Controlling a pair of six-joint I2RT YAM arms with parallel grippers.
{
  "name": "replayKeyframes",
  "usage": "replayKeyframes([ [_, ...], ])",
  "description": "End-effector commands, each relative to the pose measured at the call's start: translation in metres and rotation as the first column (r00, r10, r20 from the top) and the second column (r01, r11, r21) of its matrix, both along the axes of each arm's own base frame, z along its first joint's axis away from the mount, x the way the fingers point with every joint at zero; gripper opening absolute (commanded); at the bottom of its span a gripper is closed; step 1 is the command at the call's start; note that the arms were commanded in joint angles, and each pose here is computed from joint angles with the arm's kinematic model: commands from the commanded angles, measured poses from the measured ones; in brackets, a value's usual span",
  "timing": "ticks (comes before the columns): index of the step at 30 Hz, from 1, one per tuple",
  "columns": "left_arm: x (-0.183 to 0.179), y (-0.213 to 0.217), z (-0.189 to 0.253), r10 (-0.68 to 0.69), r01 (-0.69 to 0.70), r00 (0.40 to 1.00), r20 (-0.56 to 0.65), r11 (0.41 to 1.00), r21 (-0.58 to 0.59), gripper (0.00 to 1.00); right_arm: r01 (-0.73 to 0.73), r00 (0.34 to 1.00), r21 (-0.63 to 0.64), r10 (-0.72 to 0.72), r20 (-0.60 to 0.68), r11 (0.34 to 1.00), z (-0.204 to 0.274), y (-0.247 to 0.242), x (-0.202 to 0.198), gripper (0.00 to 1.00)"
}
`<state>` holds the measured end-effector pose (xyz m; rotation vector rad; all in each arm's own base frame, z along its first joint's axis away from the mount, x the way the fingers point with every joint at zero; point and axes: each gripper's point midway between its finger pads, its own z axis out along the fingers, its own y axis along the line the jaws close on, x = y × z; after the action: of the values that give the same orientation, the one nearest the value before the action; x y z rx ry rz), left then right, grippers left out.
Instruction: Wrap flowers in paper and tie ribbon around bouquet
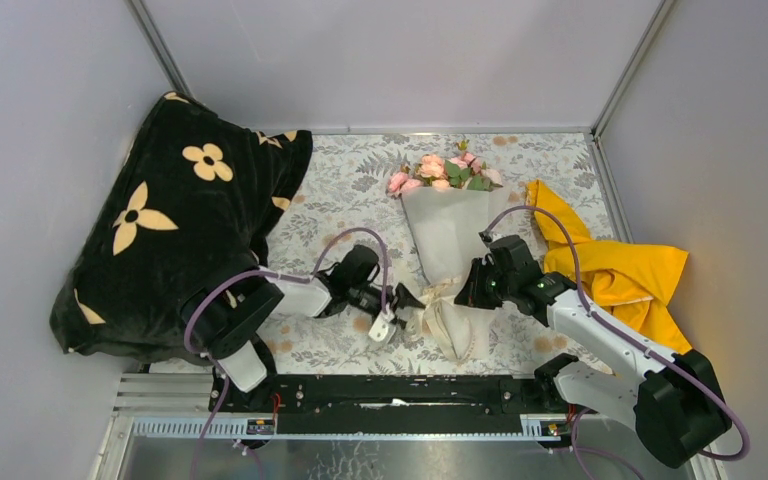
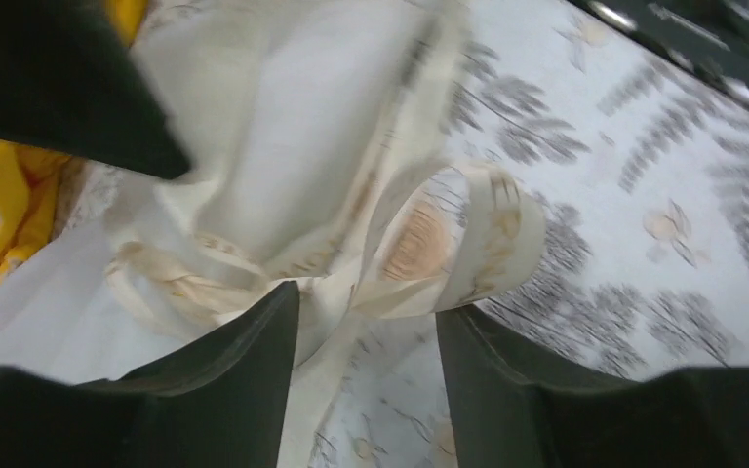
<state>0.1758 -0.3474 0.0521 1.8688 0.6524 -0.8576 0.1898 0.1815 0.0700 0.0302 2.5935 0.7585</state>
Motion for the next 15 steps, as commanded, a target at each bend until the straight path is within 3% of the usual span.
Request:
replayKeyframes([
  [1, -0.036, 0.052, -0.047, -0.355, 0.306, 0.863, 0.359, 0.933, 0.188, 0.64, 0.018, 0.996, 0.044, -0.022, 0.083, 0.999, 0.021, 0.009, 0.022, 0.0],
  [6, -0.04, 0.053, -0.039, -0.364, 0.32, 0.848, 0.385, 0.931, 0.175, 0.86, 0.016, 0.996, 0.063, -0.022, 0.087, 0.998, 0.023, 0.011, 0.022, 0.0],
  [12, -0.031, 0.065, -0.039, -0.348, 0.26, 0.837, 0.422, 0.932, 0.253, 0.99, 0.016, 0.995, 0.085, -0.024, 0.095, 0.996, 0.026, 0.014, 0.023, 0.0],
  [15, -0.025, 0.076, -0.038, -0.316, 0.206, 0.86, 0.401, 0.933, 0.294, 0.99, 0.013, 0.996, 0.096, -0.022, 0.087, 0.995, 0.025, 0.016, 0.022, 0.0],
])
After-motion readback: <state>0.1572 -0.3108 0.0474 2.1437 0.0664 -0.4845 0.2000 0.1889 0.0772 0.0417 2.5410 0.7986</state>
